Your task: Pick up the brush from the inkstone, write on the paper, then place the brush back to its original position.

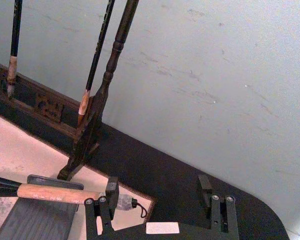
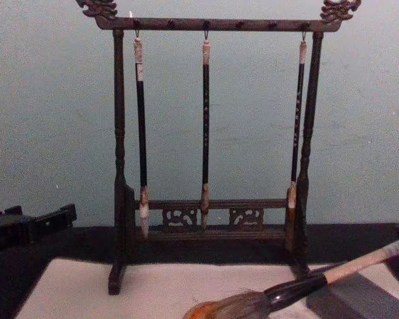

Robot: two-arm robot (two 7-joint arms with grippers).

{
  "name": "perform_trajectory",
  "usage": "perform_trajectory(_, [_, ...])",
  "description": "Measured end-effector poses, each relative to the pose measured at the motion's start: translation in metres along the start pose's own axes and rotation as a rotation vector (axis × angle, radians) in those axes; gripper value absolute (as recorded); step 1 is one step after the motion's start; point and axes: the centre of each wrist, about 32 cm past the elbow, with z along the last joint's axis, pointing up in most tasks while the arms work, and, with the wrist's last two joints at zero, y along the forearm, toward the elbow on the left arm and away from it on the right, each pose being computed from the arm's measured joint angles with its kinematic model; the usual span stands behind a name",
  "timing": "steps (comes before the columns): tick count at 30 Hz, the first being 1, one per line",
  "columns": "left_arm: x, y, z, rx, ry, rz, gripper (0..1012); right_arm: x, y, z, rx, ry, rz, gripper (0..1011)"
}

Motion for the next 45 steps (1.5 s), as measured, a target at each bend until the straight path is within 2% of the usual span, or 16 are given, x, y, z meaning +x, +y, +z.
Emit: perform_trajectory(45, [0.0, 0.0, 0.0, 0.0, 0.0, 0.0, 1002, 0.0, 0.0, 0.0, 0.0, 0.0, 0.0, 1001])
